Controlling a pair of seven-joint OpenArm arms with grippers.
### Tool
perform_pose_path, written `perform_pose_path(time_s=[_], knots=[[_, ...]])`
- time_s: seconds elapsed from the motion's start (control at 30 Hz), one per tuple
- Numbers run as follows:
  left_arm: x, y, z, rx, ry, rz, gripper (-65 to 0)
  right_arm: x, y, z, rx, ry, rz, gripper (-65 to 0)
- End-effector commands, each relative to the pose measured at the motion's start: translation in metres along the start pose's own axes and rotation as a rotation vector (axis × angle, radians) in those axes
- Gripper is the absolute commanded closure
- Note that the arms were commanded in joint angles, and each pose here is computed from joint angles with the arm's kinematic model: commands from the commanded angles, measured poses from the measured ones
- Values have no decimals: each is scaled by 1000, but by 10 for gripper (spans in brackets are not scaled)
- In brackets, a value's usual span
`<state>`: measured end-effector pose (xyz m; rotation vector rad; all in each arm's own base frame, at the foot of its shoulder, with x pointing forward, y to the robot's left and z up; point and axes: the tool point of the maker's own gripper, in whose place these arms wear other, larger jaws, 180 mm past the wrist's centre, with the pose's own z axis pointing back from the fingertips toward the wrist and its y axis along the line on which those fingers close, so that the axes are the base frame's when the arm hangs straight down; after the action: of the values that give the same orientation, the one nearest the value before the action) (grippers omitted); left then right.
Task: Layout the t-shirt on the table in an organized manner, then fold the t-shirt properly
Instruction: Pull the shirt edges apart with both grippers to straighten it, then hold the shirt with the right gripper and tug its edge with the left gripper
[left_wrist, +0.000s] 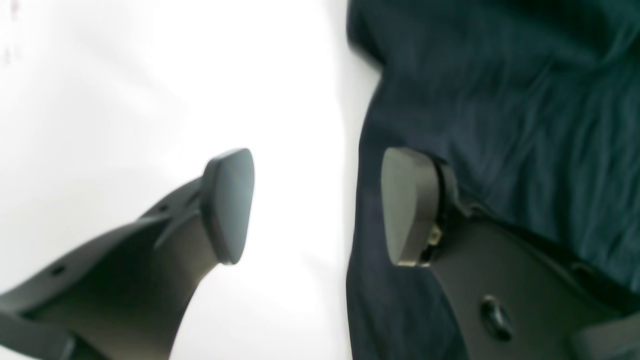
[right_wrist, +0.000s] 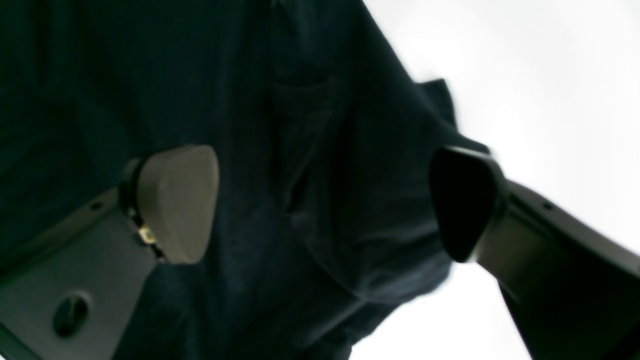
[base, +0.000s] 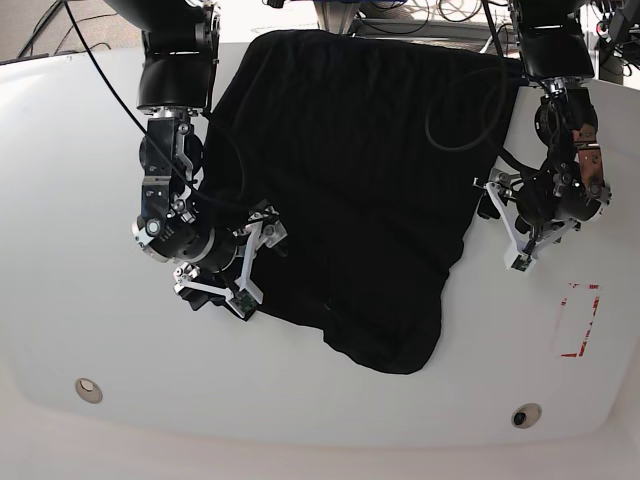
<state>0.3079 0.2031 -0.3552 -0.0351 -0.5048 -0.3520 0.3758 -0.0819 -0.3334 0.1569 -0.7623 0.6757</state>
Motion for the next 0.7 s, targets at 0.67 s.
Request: perform_pose_path(time_s=[0.67], knots=[[-31, -16, 7, -14, 26, -22, -318, 2, -5, -77, 167, -32, -110, -479]])
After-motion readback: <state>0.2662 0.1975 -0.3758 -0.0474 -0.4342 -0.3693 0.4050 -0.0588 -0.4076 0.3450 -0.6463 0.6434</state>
